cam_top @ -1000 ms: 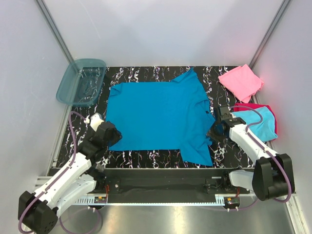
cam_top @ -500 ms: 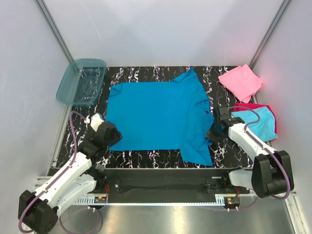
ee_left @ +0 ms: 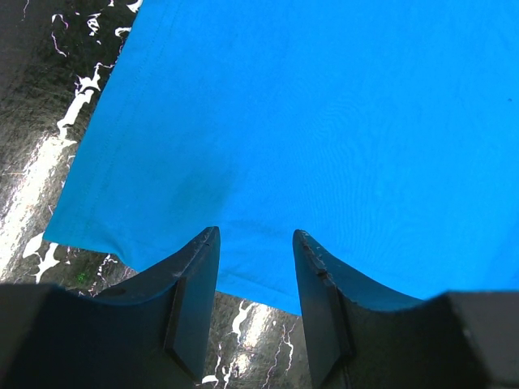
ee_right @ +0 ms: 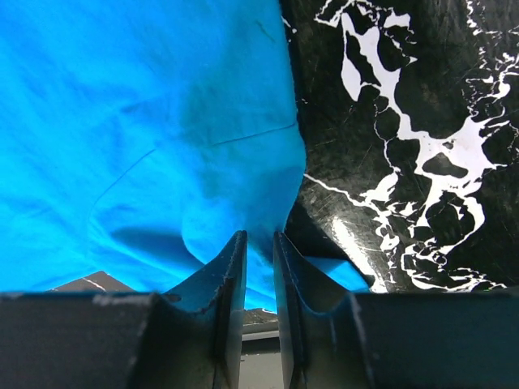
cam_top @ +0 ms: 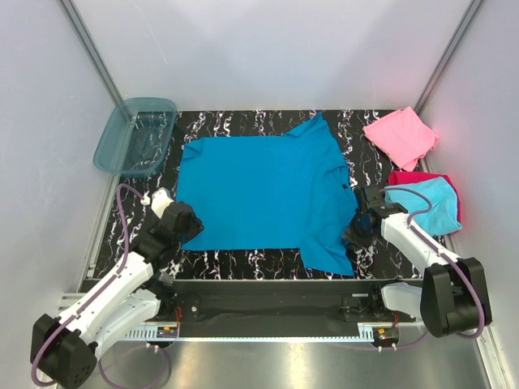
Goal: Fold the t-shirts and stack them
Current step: Flatten the tshirt out
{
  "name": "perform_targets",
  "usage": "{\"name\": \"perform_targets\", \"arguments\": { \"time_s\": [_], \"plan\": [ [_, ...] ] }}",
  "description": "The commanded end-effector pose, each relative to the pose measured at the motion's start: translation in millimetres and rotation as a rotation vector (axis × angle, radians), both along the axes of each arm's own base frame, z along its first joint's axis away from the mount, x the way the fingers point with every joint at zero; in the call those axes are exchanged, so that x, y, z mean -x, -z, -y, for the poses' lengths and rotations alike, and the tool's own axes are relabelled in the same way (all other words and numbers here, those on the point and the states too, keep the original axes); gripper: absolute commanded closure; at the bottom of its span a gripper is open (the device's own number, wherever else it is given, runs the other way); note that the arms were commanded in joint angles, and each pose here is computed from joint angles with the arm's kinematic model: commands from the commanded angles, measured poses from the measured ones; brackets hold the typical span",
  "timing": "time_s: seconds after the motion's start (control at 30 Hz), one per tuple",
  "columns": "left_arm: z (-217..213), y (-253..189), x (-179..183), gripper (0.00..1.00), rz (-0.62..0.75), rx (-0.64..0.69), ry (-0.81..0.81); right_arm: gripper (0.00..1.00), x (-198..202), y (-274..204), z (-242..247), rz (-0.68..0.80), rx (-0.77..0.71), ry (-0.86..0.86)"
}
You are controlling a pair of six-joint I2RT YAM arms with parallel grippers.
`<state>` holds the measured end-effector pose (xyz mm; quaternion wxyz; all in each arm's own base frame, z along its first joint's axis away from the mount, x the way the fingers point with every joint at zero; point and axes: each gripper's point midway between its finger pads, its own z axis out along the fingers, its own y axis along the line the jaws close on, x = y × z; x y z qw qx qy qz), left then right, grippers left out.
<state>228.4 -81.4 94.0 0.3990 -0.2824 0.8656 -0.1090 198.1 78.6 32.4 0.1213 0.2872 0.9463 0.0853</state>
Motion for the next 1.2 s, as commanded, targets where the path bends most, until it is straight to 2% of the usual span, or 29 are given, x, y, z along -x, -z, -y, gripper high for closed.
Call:
{"name": "perform_targets", "arguments": {
  "time_s": [0.0,0.27,0.5,1.17],
  "plan": [
    [2.9,-19.7,-14.5,0.54,0.068,0.018,-0.015,0.74,-1.3,-7.4,1.7,0.026,0.001,0.019],
    [2.9,-22.4,-15.7,0.54,0.077,0.018,-0.012,0.69,-14.0,-23.7,11.2,0.063,0.062,0.021],
    [4.4,-25.7,-18.4,0.54,0.087,0.023,-0.012,0.69,5.8,-15.2,5.9,0.013,0.018,0.051],
    [10.0,-24.2,-21.7,0.54,0.097,0.036,0.008,0.70,25.9,-11.2,-2.2,-0.048,-0.032,0.065]
  ]
}}
